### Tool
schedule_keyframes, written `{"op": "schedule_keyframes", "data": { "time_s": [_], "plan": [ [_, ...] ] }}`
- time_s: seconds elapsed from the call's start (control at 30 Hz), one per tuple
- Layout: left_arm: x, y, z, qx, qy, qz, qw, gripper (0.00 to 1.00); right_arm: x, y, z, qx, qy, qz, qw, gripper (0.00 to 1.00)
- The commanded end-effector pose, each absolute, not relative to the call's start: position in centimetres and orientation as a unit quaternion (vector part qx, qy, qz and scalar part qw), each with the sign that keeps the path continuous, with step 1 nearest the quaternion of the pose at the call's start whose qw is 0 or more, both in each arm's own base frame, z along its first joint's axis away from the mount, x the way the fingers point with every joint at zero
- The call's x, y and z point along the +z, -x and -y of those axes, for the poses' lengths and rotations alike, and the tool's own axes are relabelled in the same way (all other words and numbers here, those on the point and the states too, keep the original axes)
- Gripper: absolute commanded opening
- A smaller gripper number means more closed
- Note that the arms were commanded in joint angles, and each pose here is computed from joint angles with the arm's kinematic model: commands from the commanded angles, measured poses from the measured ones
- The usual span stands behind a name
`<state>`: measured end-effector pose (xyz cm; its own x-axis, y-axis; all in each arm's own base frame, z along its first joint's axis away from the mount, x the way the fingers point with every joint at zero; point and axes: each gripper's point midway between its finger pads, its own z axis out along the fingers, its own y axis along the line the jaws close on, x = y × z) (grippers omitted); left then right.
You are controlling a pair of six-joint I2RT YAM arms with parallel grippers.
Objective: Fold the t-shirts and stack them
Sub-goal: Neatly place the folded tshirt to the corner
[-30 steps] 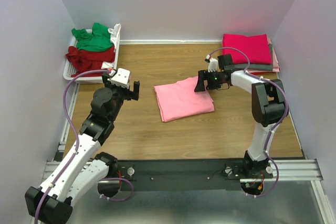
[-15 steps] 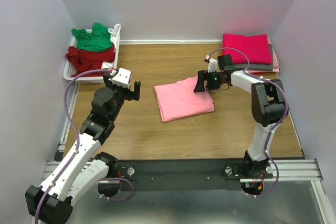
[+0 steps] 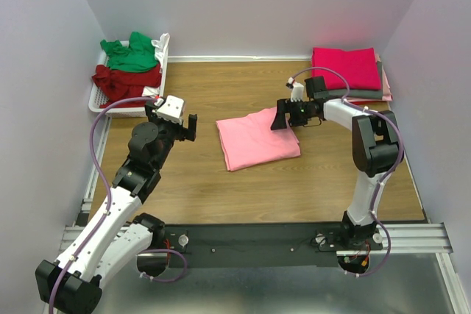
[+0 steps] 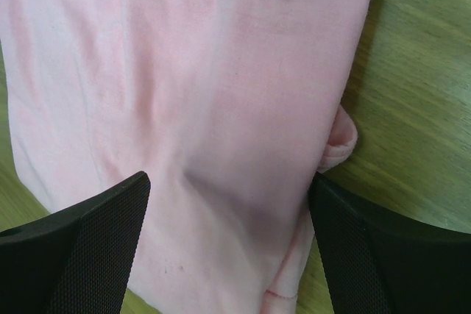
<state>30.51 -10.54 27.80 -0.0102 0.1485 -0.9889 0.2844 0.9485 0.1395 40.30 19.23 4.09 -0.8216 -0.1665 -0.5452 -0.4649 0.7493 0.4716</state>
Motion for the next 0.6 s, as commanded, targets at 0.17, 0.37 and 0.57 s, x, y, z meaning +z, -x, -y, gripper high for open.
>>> {"op": "schedule_keyframes", "data": {
  "time_s": [0.17,0.37,0.57],
  "plan": [
    [28.0,-30.5,11.2,-0.062,-0.160,-0.701,0.692,0.95,3.2,-40.2,-19.5,0.318,0.177,-0.906,0.218,0.93],
    [27.9,-30.6,11.2,-0.062,-0.161,-0.702,0.691,0.95,2.7,-41.5,-17.9,0.268,0.164,-0.920,0.234,0.93],
    [28.0,-30.5,11.3,-0.063,-0.162,-0.701,0.692,0.95,2.8,-43.4,-16.4,0.224,0.151,-0.929,0.254,0.93]
  ]
}}
